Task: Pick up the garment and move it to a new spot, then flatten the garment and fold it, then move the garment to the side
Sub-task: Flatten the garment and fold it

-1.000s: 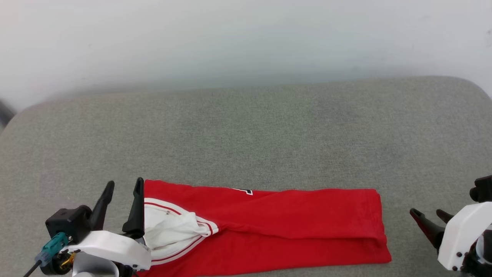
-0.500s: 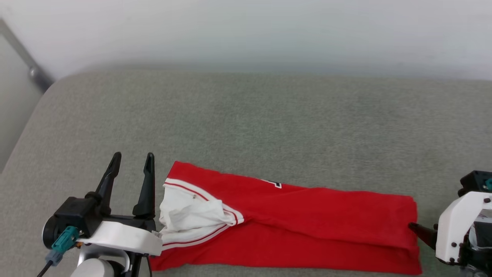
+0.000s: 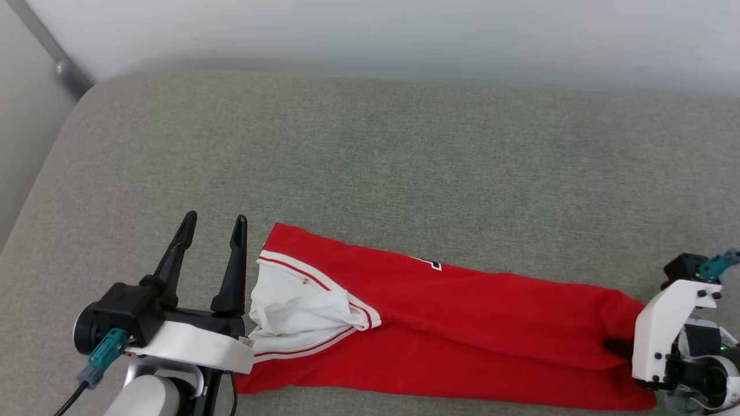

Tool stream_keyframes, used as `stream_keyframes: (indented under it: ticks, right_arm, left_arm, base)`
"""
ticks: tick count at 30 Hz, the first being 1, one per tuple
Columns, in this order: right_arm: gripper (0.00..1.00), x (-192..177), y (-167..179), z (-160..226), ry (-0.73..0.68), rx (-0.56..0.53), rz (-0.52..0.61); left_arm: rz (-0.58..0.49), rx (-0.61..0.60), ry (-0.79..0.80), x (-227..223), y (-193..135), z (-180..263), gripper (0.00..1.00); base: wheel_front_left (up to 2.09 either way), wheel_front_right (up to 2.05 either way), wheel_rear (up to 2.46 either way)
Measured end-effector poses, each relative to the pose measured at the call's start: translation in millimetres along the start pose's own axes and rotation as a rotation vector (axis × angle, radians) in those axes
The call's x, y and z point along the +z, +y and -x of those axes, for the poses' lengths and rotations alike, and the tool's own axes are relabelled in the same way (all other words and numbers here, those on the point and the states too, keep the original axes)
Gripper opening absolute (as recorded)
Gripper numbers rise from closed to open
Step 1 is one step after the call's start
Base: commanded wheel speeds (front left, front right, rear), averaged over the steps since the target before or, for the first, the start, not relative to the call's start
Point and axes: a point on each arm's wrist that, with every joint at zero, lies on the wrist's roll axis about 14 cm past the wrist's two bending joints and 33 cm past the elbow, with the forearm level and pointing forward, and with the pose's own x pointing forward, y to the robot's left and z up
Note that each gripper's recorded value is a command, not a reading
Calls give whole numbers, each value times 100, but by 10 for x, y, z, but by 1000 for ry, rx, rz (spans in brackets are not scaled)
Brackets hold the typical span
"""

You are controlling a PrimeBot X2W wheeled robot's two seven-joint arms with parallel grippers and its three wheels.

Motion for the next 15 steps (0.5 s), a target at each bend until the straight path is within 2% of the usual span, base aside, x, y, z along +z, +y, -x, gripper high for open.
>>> stream_keyframes:
  ticks: [8,15]
  right_arm:
    - [0,174,71,192,-102,13,39]
    - [0,333,-224,615,-208,-65,32]
  left_arm:
    - [-14,-30,4,14,-88,10,100]
    - [-33,-43,24,-28,-165,47,100]
  base:
    - [0,0,0]
    - [0,0,0]
